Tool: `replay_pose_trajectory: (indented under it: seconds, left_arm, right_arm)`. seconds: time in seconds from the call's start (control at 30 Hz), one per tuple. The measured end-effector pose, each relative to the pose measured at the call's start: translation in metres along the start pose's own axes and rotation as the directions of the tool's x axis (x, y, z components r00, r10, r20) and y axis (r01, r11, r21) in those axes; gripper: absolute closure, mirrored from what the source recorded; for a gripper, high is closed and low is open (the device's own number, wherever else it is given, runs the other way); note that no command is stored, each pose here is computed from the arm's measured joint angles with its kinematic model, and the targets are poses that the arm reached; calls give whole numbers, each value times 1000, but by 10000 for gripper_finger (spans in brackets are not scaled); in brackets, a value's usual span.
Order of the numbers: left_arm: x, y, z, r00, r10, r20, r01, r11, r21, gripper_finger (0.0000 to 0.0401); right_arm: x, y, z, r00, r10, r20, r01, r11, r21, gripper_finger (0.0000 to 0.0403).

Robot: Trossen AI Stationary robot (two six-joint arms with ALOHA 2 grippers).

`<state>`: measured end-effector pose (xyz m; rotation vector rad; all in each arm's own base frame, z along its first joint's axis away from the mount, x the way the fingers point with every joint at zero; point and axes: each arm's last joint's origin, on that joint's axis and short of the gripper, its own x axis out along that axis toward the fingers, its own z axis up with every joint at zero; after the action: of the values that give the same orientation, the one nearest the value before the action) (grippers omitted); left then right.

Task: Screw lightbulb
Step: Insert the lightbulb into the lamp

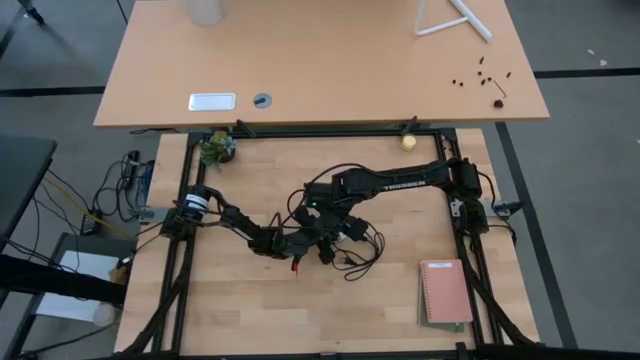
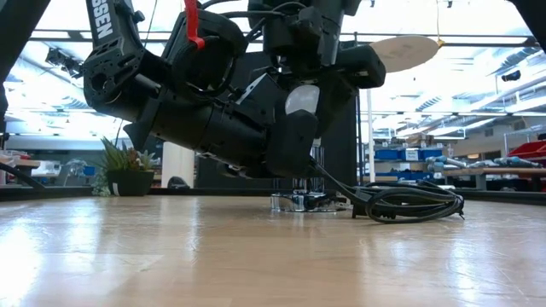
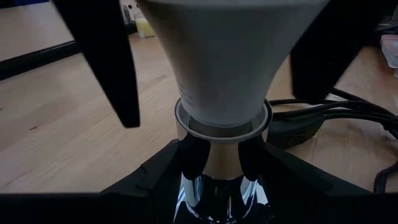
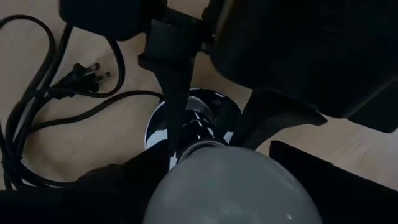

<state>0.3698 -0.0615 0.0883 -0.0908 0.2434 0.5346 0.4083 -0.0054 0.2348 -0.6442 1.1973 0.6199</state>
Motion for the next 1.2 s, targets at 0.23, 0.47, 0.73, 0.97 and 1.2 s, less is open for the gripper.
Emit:
replay_pose_trajectory:
  seconds: [0.23, 0.47, 0.73, 0.97, 1.2]
  left_arm:
    - [0, 0, 0, 1000, -1, 0, 1, 1000, 0, 199]
    - [0, 0, 0, 1000, -4, 0, 4, 1000, 0, 199]
    - [0, 0, 1, 1000, -9, 10, 9, 1000, -22, 199]
    - [0, -1, 2, 1000, -17, 24, 18, 999, -44, 199]
    - [0, -1, 2, 1000, -17, 26, 18, 998, -65, 199]
  right_arm:
    - [0, 0, -1, 1000, -15, -25, 17, 997, 80, 150]
    - [0, -3, -4, 999, -21, -30, 29, 950, 312, 143]
    - [1, -2, -2, 999, -33, -34, 46, 820, 571, 144]
    - [15, 8, -3, 997, -48, -57, 75, 625, 777, 137]
    - [18, 10, -2, 991, -91, -98, 124, 341, 932, 145]
